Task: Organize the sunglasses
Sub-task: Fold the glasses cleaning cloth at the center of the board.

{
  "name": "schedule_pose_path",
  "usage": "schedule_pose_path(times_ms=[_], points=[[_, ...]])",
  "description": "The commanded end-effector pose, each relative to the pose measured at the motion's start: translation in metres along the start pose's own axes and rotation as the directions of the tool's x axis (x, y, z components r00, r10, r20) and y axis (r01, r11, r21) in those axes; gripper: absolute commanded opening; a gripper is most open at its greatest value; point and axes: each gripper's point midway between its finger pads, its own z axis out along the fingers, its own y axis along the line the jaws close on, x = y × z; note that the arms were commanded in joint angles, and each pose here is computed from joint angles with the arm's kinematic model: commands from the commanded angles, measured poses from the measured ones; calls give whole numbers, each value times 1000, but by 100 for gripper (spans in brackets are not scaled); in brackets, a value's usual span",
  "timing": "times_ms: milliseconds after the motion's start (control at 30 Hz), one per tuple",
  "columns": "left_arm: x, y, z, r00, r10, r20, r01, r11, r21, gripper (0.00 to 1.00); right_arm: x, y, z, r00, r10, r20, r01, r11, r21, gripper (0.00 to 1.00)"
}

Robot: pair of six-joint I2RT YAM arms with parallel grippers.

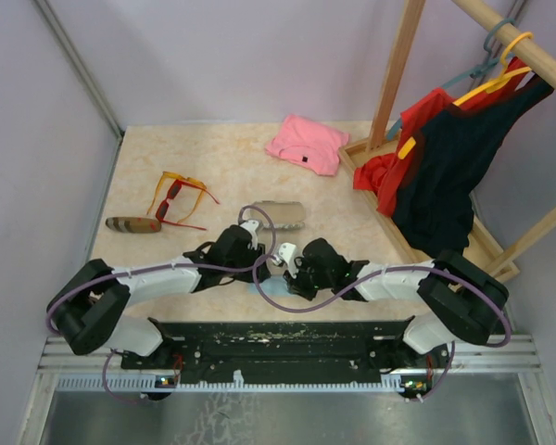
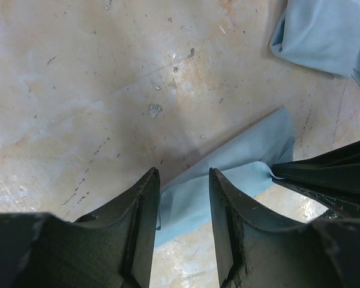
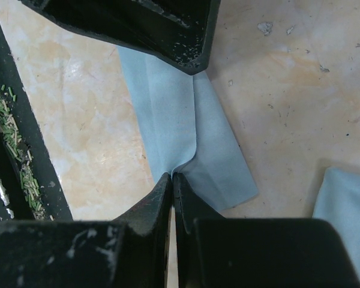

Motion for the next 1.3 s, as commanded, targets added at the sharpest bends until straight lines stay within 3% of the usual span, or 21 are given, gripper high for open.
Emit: schedule_pose_path(times_ms=[0,700,900,1267], points=[[0,-2,-6,1000,18,10,-18,1000,23,42,-11,0,4,1000,-11,15,11,1000,2,4],[-8,-2,-15,998,15,59,-17,1000,22,1,-10,-4,6,1000,6,13,-6,1000,24,4],[-7,-3,-22,997,18,70,-21,999,36,1,-12,-5,6,1000,9,21,-10,999,31,5],[14,3,-27,999,-3,38,1,999,50,1,-20,-4,1,999,3,49,-5,1000,30,20]])
